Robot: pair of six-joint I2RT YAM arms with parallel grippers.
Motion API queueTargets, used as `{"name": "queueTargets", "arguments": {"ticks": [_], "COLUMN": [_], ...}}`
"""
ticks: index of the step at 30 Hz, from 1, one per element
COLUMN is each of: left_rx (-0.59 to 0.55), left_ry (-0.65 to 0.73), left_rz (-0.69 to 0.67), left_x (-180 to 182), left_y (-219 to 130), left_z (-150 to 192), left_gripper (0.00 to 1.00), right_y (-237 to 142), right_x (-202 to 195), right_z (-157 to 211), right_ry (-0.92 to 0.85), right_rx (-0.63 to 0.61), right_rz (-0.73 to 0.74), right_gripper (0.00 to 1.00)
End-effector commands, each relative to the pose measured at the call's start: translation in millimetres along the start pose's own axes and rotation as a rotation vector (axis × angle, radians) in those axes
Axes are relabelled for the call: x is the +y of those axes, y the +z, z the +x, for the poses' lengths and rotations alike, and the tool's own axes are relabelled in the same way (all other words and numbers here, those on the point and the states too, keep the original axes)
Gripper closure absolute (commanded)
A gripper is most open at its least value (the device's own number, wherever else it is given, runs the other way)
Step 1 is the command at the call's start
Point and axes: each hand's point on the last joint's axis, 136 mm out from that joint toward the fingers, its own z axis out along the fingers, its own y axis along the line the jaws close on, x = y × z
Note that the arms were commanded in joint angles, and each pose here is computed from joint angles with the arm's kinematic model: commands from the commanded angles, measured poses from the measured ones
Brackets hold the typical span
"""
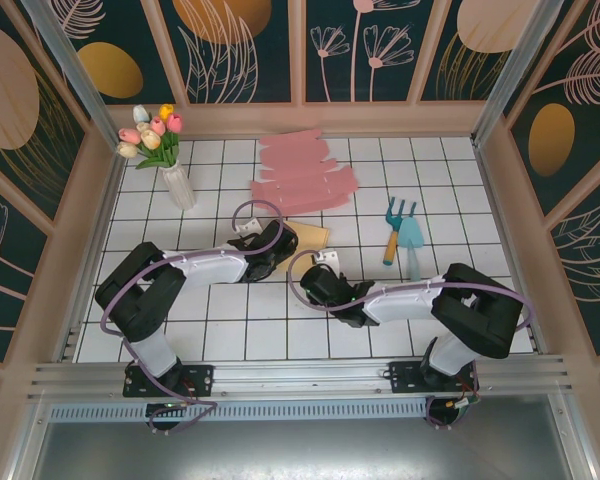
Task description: Fold the paper box
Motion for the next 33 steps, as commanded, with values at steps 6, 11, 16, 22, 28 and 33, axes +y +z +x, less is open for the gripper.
{"name": "queueTargets", "arguments": {"ticks": [6, 11, 16, 22, 28, 33], "left_rx": [0.111, 0.11, 0.114, 0.114, 0.115, 0.116], "left_ry": [0.111, 0.111, 0.109, 0.108, 0.109, 0.114], "left_rz": [-0.222, -0.223, -0.222, -0.221, -0.221, -0.222], "left_x": [65.1, 66.0, 65.3, 64.4, 63.8, 65.0], "left_y": [14.4, 14.2, 15.3, 15.8, 16.7, 16.4], "left_z": [32.8, 32.8, 33.8, 33.7, 34.2, 34.5], "left_gripper": [0.2, 0.21, 0.21, 0.21, 0.21, 0.21], "right_y": [-18.0, -25.4, -21.6, -11.8, -1.6, -1.4], "right_x": [11.4, 5.2, -7.3, -5.0, 4.4, 12.3], "right_z": [-21.8, -30.1, -31.7, -26.3, -20.7, -24.3], "right_ry": [0.085, 0.184, 0.258, 0.27, 0.275, 0.269], "right_rx": [-0.07, -0.077, -0.057, -0.023, 0.012, 0.006], "right_rz": [-0.132, -0.204, -0.206, -0.208, -0.23, -0.267], "right_gripper": [0.7, 0.6, 0.6, 0.58, 0.57, 0.58]}}
